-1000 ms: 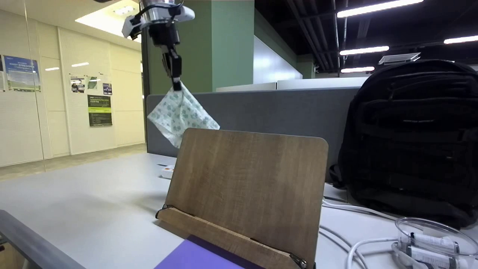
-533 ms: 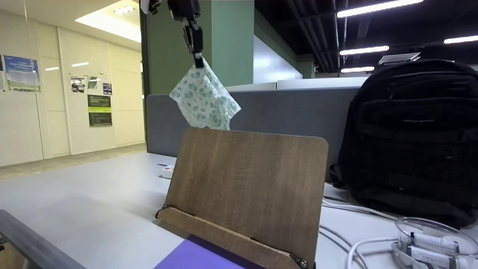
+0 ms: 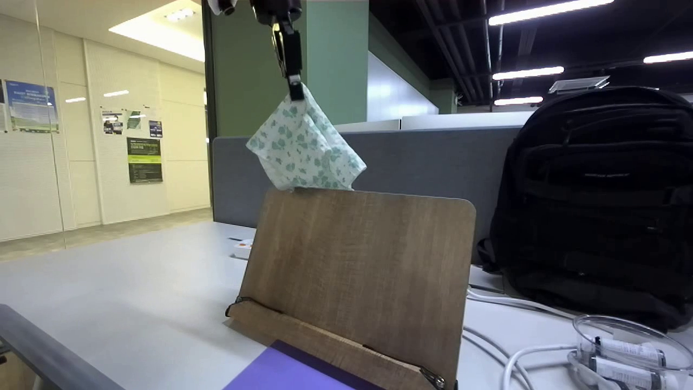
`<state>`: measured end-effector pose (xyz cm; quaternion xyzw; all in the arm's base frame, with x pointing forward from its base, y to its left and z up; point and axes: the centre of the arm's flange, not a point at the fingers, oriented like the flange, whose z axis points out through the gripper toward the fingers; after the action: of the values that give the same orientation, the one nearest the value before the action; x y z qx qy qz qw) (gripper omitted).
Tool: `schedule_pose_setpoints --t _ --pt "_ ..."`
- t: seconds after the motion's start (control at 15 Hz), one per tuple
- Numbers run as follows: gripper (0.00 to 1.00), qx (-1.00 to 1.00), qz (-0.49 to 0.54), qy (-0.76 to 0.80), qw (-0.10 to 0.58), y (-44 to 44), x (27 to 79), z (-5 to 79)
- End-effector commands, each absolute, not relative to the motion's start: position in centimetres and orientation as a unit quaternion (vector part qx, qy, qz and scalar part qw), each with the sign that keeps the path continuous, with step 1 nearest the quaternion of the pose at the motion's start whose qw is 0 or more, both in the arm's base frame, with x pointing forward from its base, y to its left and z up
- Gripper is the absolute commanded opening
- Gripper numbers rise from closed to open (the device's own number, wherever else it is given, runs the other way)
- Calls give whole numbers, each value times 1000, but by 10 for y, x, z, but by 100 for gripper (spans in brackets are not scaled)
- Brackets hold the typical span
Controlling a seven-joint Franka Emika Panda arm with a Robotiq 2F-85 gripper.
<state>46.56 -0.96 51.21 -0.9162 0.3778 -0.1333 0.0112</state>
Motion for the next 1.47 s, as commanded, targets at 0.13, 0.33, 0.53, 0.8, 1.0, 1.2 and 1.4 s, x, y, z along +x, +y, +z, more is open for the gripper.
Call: schedule_pose_setpoints --t 0.13,0.33,0.53,0.8,1.0,1.2,1.4 --pt "0 -928 -87 360 23 -12 451 475" --pt "0 -947 -56 314 44 -7 458 465" --pt "0 -964 -19 256 70 -8 466 462" --pt "0 -987 25 144 74 -28 472 467" --pt "0 -994 48 57 79 -44 474 476" --pt "0 -996 56 11 73 -47 477 477" --pt "1 -996 48 17 79 -44 470 468"
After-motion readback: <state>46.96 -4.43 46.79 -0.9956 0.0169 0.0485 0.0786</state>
